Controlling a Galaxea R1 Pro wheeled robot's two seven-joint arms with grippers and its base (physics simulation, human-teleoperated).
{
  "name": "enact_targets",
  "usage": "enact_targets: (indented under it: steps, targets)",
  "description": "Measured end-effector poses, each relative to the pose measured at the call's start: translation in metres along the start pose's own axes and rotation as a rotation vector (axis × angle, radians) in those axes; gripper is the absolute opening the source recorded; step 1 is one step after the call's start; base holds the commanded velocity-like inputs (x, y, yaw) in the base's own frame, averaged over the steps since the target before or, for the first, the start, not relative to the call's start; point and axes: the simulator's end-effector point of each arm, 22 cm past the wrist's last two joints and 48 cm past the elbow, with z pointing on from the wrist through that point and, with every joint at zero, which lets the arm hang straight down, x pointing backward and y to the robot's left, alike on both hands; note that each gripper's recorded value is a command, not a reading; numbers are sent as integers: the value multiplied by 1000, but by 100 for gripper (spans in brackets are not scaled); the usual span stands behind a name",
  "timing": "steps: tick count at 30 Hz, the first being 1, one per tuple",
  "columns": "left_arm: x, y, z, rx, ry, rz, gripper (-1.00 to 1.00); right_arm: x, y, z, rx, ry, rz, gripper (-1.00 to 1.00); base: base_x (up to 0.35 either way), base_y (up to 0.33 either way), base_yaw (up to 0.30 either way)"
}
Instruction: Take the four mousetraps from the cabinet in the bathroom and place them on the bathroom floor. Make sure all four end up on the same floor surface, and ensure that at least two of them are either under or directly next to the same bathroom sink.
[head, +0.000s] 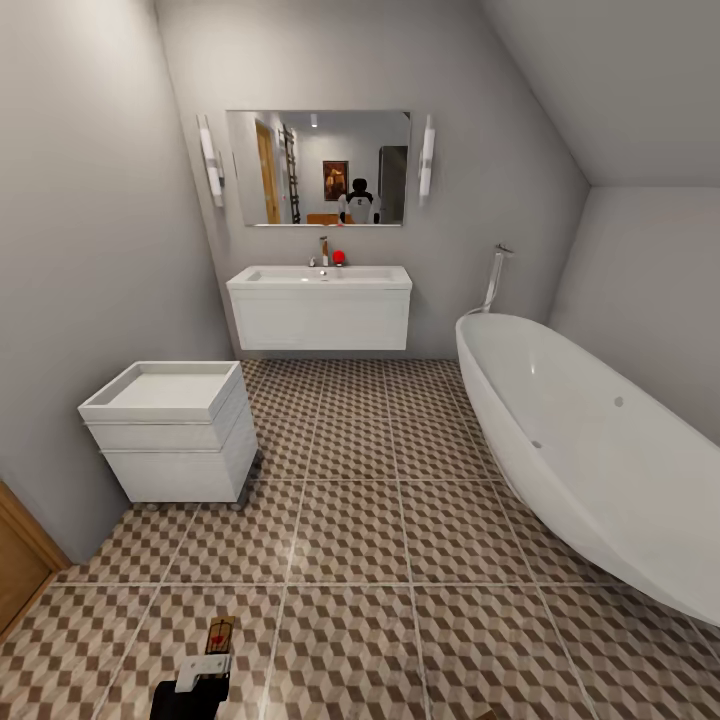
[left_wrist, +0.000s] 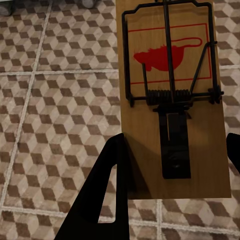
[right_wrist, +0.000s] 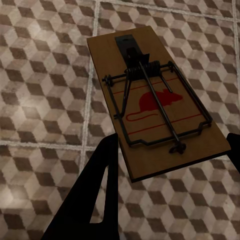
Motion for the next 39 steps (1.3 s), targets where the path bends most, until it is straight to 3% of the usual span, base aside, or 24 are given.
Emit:
enact_targets:
  steps: [39]
  targets:
    - [0, 0, 0, 0, 0, 0, -100, 0, 0, 0, 0, 0, 0, -100, 0, 0, 0]
